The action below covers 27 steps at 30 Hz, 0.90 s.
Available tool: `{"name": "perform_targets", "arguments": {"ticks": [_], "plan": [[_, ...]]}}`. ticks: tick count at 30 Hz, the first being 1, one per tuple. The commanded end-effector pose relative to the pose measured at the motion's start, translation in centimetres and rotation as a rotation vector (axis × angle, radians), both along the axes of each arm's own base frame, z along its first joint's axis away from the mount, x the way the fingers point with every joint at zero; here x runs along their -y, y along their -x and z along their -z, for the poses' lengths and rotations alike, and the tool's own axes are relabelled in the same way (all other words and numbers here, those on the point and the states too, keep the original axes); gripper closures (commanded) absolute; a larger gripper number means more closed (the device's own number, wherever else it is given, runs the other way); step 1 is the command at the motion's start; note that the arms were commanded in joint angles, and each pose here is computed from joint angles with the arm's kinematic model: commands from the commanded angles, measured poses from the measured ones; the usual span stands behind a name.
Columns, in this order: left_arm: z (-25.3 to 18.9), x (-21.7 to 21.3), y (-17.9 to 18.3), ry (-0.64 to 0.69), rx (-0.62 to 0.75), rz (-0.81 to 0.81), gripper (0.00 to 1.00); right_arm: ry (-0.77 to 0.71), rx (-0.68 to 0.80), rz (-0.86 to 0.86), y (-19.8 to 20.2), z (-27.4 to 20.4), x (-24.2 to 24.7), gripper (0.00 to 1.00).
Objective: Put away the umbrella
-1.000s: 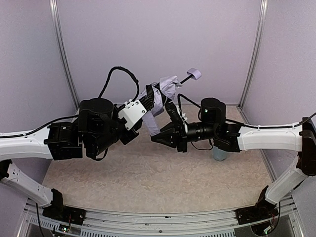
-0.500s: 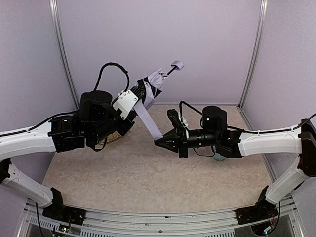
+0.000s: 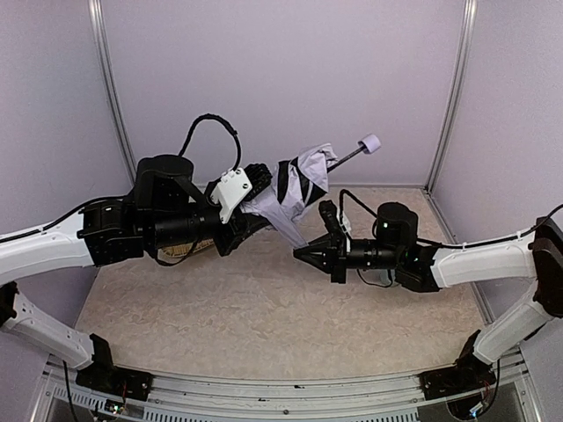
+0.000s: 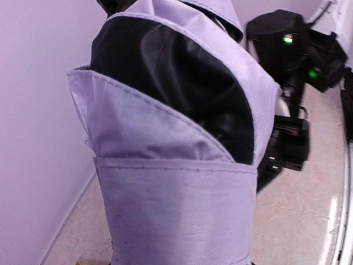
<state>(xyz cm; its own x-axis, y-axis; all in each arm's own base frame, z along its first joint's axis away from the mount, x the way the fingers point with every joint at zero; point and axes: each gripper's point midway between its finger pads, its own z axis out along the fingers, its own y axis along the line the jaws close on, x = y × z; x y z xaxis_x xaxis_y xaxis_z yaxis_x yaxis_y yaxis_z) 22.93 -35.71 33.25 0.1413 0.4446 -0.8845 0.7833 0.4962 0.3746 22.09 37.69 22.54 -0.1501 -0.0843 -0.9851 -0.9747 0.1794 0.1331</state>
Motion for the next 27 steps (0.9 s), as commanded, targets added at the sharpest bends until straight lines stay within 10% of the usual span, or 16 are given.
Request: {"name": "perform_targets", "arguments": {"ticks": [1, 12, 21, 27], "plan": [[-9.7, 1.1, 8.1, 0.288, 0.028, 0.396, 1.0, 0.077, -0.033, 0.061, -4.2, 2.4, 2.0, 1.0], [4.2, 1.1, 19.1, -0.158, -0.096, 0.938, 1.0, 0.048, 0.388, -0.042, -6.4, -9.3, 1.8, 1.0], [14.8, 1.4, 17.1, -0.523, -0.102, 0.755, 1.0, 0.055, 0.651, -0.085, 0.7, -13.6, -0.1, 1.0], [14.0, 1.3, 16.3, -0.467, 0.061, 0.711, 1.0, 0.038, 0.726, -0.168, 7.9, -14.1, -1.6, 1.0]]}}
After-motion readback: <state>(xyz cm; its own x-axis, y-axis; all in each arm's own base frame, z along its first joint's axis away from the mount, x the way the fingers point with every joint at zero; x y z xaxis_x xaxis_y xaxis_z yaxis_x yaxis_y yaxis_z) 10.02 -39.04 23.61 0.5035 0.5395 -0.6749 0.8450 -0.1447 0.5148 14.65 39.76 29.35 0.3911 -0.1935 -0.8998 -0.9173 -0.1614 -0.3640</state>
